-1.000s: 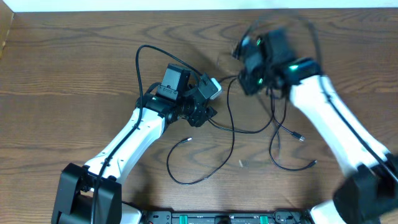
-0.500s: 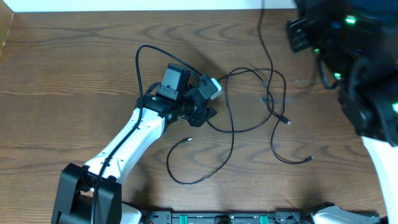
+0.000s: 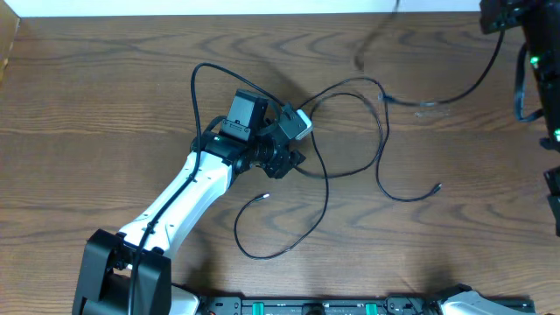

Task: Untangle cables
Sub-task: 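Lift the black cable with the right gripper and carry it off right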

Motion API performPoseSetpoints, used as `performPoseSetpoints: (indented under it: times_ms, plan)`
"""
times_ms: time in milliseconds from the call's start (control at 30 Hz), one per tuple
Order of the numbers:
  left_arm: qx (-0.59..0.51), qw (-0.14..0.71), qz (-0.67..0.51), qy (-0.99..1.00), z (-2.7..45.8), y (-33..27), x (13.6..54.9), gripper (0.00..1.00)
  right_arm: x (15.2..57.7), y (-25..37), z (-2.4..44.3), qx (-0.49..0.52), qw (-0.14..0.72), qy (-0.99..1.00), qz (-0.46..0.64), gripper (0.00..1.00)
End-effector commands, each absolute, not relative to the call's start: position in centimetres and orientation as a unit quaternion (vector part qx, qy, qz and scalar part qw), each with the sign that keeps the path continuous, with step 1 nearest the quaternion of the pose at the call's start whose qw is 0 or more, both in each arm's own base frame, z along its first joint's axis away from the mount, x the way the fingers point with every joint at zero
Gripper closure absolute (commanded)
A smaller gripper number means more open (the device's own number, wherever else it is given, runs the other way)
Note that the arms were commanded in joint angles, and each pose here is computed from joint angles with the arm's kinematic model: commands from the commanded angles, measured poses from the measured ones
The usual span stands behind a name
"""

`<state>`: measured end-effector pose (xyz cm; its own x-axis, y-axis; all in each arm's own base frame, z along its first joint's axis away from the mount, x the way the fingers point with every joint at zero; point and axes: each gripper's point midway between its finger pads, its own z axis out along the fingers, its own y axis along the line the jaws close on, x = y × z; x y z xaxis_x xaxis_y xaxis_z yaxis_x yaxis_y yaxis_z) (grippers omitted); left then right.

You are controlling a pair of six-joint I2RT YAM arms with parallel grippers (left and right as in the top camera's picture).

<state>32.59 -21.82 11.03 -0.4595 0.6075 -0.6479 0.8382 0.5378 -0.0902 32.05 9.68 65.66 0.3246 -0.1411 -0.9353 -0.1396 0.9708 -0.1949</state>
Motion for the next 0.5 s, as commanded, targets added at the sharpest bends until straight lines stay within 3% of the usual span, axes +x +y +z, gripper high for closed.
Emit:
performPoseSetpoints:
  times_ms: [0,233,467]
  plan:
    - [0.435,0.278,-0.201,0.832,10.6,-21.8,32.6,0.37,31.6,10.0,65.9,-0.134,0.806,0.577,0.003,0.99]
    - [0.435,0.278,-0.201,0.833,10.6,-21.8,32.6,0.37,32.8,9.8,63.3,-0.138,0.774,0.618,-0.014,0.99]
    - [0.435,0.278,-0.201,0.833,10.6,-21.8,32.6,0.37,35.6,4.9,58.6,-0.063,0.702,0.698,-0.127,0.99]
